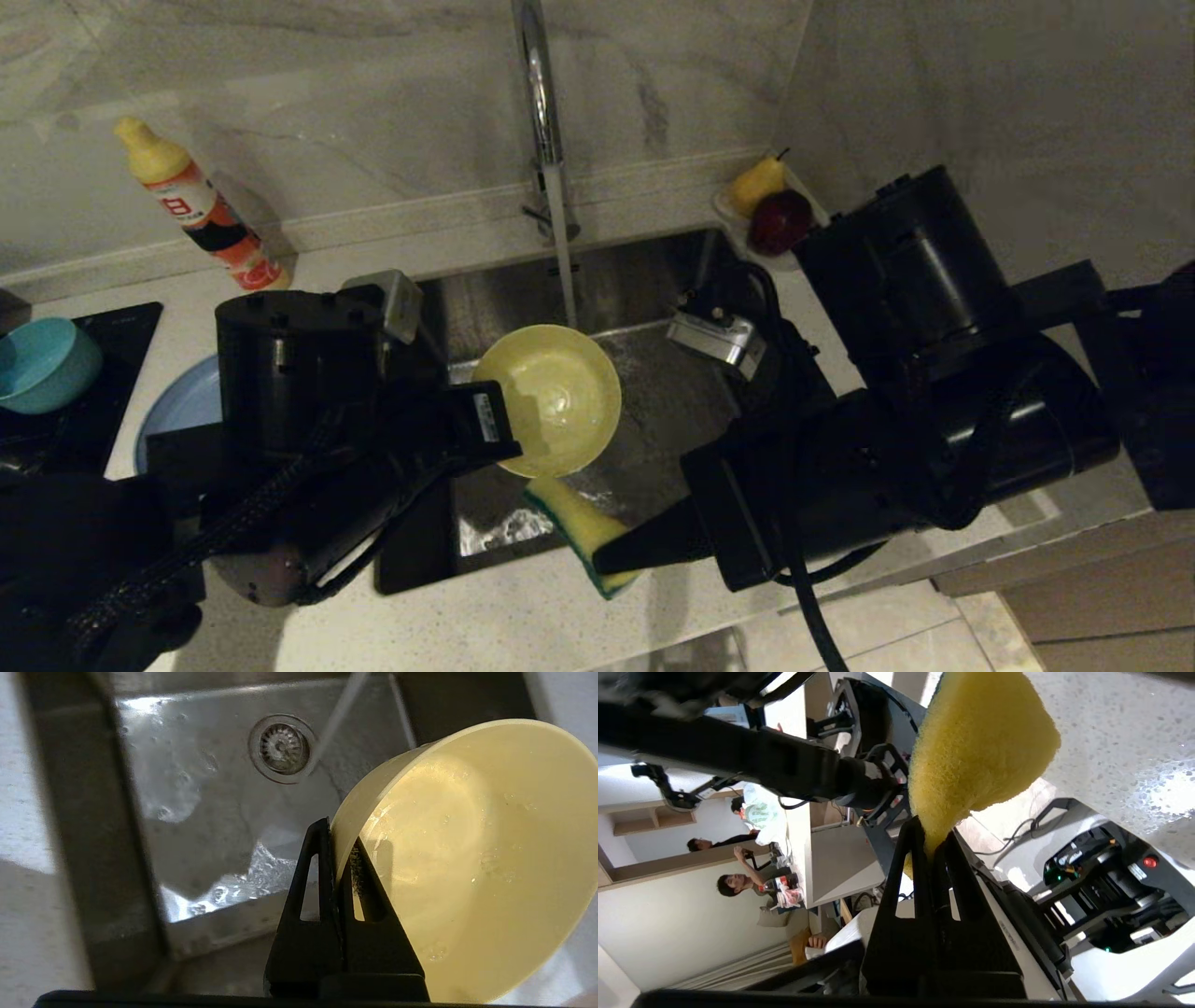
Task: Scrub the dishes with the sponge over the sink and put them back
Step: Wipe the bowl
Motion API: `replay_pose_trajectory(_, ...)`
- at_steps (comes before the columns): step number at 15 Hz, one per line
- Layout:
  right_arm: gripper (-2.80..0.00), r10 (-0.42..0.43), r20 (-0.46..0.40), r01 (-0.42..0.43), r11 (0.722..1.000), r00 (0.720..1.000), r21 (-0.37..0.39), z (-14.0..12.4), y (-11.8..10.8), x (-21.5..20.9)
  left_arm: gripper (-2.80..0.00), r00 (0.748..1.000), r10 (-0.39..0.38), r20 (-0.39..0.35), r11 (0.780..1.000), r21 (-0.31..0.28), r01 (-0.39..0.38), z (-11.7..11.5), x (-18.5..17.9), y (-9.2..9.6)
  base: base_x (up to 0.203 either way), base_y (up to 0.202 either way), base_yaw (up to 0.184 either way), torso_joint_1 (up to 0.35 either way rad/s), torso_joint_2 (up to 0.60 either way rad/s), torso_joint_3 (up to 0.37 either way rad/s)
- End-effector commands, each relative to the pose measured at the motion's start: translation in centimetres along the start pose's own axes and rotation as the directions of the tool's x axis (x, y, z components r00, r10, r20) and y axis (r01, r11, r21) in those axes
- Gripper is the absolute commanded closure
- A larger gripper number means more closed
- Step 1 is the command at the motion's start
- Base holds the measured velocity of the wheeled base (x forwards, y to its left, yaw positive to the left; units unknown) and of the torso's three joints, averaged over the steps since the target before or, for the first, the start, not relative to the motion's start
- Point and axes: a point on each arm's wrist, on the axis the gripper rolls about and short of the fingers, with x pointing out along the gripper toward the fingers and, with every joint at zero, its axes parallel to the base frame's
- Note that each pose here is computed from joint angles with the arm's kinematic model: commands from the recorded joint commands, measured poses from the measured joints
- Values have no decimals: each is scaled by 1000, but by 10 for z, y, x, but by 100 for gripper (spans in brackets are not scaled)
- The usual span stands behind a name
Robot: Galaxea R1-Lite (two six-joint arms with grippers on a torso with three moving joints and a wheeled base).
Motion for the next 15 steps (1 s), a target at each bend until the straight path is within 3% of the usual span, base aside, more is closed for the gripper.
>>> replay_pose_trajectory(1,0,-4,-17,4,1000,1000,10,3,-5,11,0,1000,-5,2,1000,-3,5,-1,-1,-3,0,0,0,0,0,0)
replay_pose_trajectory(5,0,-9,-19,9,1000,1000,14,6,-10,18,0,1000,-10,11,1000,-7,10,0,-6,0,0,0,0,0,0,0)
replay_pose_trajectory(8,0,-22,15,22,999,1000,25,15,-16,11,0,1000,-7,2,1000,-1,7,-11,-7,4,0,0,0,0,0,0)
replay_pose_trajectory(15,0,-11,95,9,1000,995,17,37,-13,-3,0,998,-32,60,999,18,31,-23,-10,8,0,0,0,0,0,0)
